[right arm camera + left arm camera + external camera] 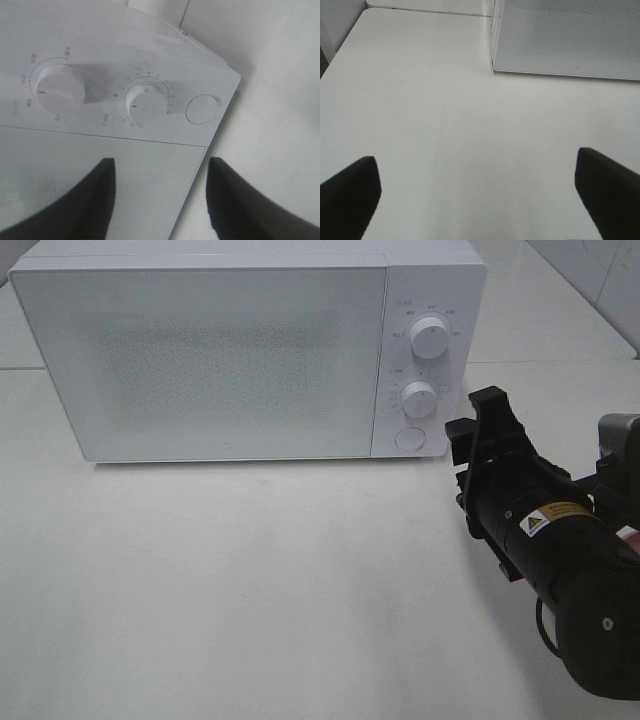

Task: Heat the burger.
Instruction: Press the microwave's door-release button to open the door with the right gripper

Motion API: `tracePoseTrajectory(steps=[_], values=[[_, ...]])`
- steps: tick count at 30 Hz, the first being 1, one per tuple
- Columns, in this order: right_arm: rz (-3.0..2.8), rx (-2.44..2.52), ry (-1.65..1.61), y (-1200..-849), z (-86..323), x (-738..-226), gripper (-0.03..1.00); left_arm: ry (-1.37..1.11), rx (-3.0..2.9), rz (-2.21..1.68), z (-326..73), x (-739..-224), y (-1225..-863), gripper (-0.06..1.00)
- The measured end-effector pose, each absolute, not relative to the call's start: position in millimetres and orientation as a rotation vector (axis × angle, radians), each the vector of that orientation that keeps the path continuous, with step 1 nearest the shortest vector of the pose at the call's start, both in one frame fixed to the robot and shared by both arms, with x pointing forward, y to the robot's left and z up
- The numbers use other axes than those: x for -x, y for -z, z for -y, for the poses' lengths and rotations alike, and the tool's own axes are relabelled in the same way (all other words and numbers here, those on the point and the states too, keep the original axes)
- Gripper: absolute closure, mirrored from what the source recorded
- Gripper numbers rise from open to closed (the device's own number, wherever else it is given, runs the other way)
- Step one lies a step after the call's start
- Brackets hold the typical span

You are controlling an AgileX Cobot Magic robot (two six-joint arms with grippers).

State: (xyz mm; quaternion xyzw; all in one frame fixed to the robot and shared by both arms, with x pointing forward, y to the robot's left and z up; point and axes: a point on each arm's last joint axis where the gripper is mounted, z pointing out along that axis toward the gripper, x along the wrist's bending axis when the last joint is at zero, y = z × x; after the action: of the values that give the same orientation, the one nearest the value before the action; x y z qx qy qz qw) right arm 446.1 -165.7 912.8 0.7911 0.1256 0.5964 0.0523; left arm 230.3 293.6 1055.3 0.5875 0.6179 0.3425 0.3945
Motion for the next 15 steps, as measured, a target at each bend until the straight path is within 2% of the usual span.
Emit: tracePoseTrajectory(steps=[1,2,3,4,5,6,7,8,10,11,15], values=[[-0.294,-2.453,-1.844,-912.8,165.7,-446.1,0.50,-0.869,-1.490,-1.567,-293.6,-230.3,-1055.3,-0.03],[-0.294,-2.453,-1.844,-912.8,165.7,-446.1,0.50,-0.869,-1.490,-1.567,-293.6,-230.3,-1055.3,-0.03],[-0.234,-2.483,-1.863,-912.8,165.7,-446.1,0.61,-0.869,-1.490,-1.567,-293.6,-230.3,-1055.3,-0.03],[-0.218,-2.490,-1.868,-912.8,165.7,-446.1,0.66,-0.869,-1.490,-1.567,-293.6,-230.3,-1055.3,-0.03],[-0.218,-2.490,-1.868,-912.8,165.7,-446.1,0.66,-0.869,-1.490,-1.567,-293.6,-230.3,-1055.3,-0.03],[-0.193,-2.501,-1.874,-912.8,165.8,-446.1,0.76,-0.869,-1.490,-1.567,-293.6,-230.3,-1055.3,-0.03],[-0.193,-2.501,-1.874,-912.8,165.8,-446.1,0.76,-0.869,-1.490,-1.567,-293.6,-230.3,-1055.3,-0.03],[-0.165,-2.505,-1.871,-912.6,166.8,-446.1,0.85,-0.869,-1.490,-1.567,-293.6,-230.3,-1055.3,-0.03],[-0.157,-2.507,-1.870,-912.5,167.1,-446.1,0.89,-0.869,-1.490,-1.567,-293.6,-230.3,-1055.3,-0.03],[-0.131,-2.515,-1.873,-912.4,167.4,-446.1,0.94,-0.869,-1.490,-1.567,-293.6,-230.3,-1055.3,-0.03],[-0.094,-2.544,-1.836,-909.9,168.8,-445.4,0.95,-0.869,-1.490,-1.567,-293.6,-230.3,-1055.3,-0.03]])
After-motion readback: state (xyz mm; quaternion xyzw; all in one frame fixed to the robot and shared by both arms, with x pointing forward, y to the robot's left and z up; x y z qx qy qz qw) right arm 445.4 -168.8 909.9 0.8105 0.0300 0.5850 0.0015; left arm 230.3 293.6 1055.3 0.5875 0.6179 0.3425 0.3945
